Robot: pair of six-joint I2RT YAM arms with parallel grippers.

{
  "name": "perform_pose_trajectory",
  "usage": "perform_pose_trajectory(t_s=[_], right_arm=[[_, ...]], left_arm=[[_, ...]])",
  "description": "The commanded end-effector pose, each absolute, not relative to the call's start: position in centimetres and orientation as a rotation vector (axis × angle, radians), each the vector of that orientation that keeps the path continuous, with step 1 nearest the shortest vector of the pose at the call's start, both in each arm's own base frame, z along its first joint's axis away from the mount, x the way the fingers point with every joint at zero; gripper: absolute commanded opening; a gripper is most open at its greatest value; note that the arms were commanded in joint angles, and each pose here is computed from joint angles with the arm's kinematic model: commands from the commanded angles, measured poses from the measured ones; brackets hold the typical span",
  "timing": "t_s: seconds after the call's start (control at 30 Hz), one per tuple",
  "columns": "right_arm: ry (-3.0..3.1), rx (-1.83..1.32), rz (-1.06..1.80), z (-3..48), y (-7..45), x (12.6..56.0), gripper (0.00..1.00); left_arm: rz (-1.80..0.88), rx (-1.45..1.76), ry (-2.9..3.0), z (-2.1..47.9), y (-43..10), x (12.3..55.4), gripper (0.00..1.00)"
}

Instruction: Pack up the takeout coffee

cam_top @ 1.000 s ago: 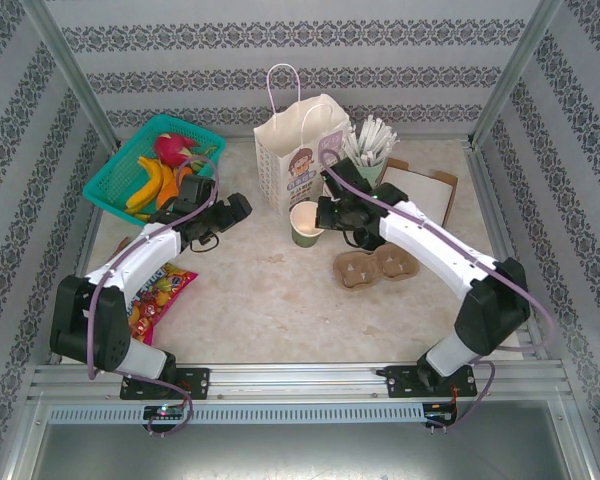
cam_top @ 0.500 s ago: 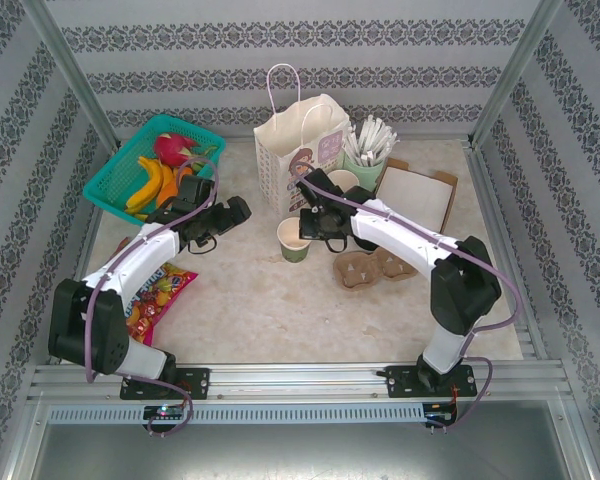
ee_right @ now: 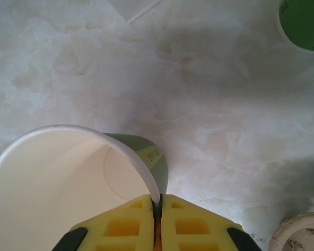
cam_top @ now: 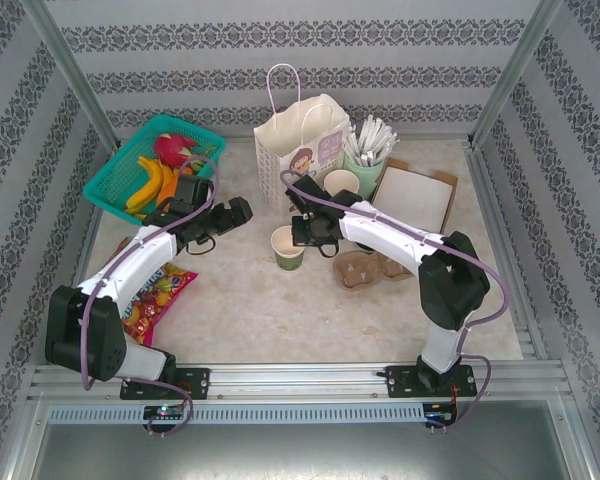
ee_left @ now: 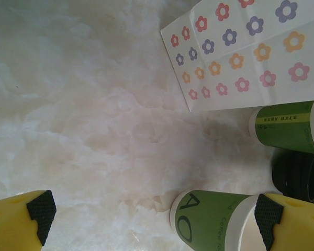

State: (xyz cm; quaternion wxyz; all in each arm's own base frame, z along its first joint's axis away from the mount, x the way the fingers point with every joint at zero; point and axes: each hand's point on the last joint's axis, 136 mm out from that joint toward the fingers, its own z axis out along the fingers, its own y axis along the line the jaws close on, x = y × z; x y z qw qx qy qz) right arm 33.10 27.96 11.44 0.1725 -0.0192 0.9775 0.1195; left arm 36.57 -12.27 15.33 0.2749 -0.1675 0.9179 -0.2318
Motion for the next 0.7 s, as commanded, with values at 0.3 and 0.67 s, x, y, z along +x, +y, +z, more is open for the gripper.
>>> perform_pose_trajectory(t_s=[0.3, 0.67], right_arm=[[2.709, -0.101, 0.358, 14.2, 28.3, 33.6, 0.25], [2.482, 0.118, 0.368, 17.6, 20.5, 34.9, 0.64]], left_arm=[[-0.603, -0.450, 2.436, 16.1, -12.0, 36.5, 1.00], [-0.603, -0.447, 2.427, 17.3, -12.4, 36.2, 1.00]])
